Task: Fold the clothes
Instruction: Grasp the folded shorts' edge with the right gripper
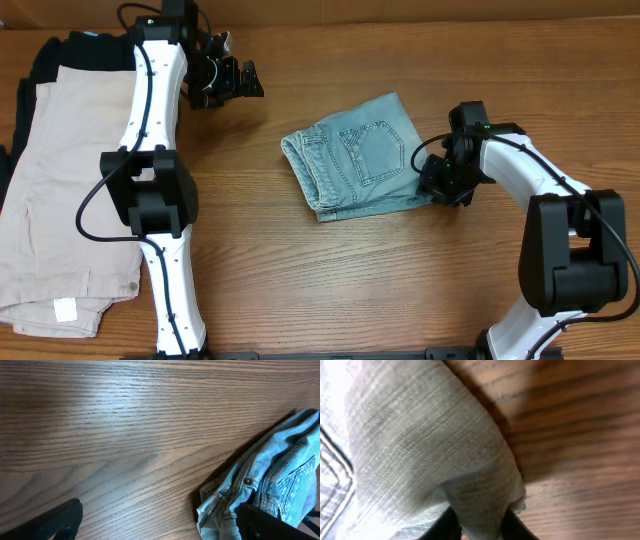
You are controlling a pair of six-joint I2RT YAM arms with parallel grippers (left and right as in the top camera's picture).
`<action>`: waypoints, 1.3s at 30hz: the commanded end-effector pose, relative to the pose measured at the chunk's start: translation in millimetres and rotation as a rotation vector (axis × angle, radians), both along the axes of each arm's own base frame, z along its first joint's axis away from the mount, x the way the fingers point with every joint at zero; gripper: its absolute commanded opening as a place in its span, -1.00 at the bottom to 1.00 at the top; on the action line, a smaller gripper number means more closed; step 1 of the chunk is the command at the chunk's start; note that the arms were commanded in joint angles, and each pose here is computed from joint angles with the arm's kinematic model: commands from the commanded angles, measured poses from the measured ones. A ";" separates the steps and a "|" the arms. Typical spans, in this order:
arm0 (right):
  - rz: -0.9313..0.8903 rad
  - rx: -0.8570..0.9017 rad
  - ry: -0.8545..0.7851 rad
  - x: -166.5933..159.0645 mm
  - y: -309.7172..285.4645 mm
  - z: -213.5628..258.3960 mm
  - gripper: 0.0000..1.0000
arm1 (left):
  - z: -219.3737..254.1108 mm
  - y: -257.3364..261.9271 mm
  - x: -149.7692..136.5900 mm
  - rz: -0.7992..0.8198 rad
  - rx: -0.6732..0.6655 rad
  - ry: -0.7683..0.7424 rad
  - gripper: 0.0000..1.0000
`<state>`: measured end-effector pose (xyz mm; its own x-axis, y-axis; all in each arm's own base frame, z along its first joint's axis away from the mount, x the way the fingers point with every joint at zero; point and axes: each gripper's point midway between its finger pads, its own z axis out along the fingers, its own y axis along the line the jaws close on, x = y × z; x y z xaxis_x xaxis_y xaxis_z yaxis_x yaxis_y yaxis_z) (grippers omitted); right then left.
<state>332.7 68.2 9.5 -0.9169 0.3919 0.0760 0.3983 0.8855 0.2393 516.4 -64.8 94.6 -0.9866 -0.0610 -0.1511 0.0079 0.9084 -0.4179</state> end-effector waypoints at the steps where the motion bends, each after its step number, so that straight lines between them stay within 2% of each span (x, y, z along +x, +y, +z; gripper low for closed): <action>1: -0.128 -0.145 -0.060 16.9 -40.0 -4.0 -0.85 | 7.2 1.5 4.2 0.008 0.009 -0.023 1.00; 5: -0.224 -0.211 -0.181 47.2 -80.3 0.5 -0.92 | 7.2 1.3 4.2 0.008 0.009 -0.022 1.00; 9: -0.373 -0.216 -0.408 97.4 -138.7 21.9 -0.92 | 8.1 1.3 8.4 0.053 0.000 -0.020 1.00; 10: -0.365 -0.141 -0.470 111.0 -145.5 34.9 -0.74 | 8.6 1.3 10.7 0.058 -0.002 -0.028 0.99; 11: -0.342 -0.086 -0.493 116.1 -144.5 43.1 -0.38 | 8.8 1.3 11.4 0.062 -0.002 -0.029 1.00; 12: -0.326 -0.018 -0.506 119.6 -141.9 53.0 0.07 | 8.9 1.3 11.9 0.062 -0.002 -0.032 1.00; 13: -0.320 0.040 -0.508 121.0 -139.5 61.7 0.22 | 8.9 1.3 11.9 0.062 -0.002 -0.032 1.00; 15: -0.306 0.180 -0.490 120.2 -129.0 84.6 0.27 | 8.8 1.4 11.8 0.061 -0.002 -0.032 1.00; 18: -0.253 0.317 -0.388 104.4 -96.5 109.5 0.29 | 8.8 1.4 11.8 0.061 -0.002 -0.032 1.00; 21: -0.205 0.347 -0.210 72.1 -53.8 100.8 0.29 | 8.3 2.1 10.8 0.062 0.002 -0.027 1.00; 24: -0.154 0.296 -0.090 46.3 -27.6 84.2 0.26 | 7.4 2.1 6.9 0.061 0.003 -0.010 1.00; 28: -0.161 0.118 0.061 11.2 -1.9 46.8 0.28 | 6.0 3.7 3.5 0.054 0.015 0.001 1.00; 32: -0.199 0.028 0.115 -7.6 5.0 23.2 0.37 | 4.7 6.8 3.6 0.058 0.034 0.001 1.00; 35: -0.207 -0.057 0.128 -19.3 -1.7 6.2 0.53 | 4.7 6.6 3.6 0.057 0.034 0.001 1.00; 37: -0.201 -0.070 0.122 -24.8 -2.4 -6.5 0.65 | 4.8 6.8 3.8 0.058 0.034 0.001 1.00; 39: -0.201 -0.065 0.109 -26.4 -2.0 -15.1 0.69 | 4.8 6.8 3.8 0.058 0.034 0.000 1.00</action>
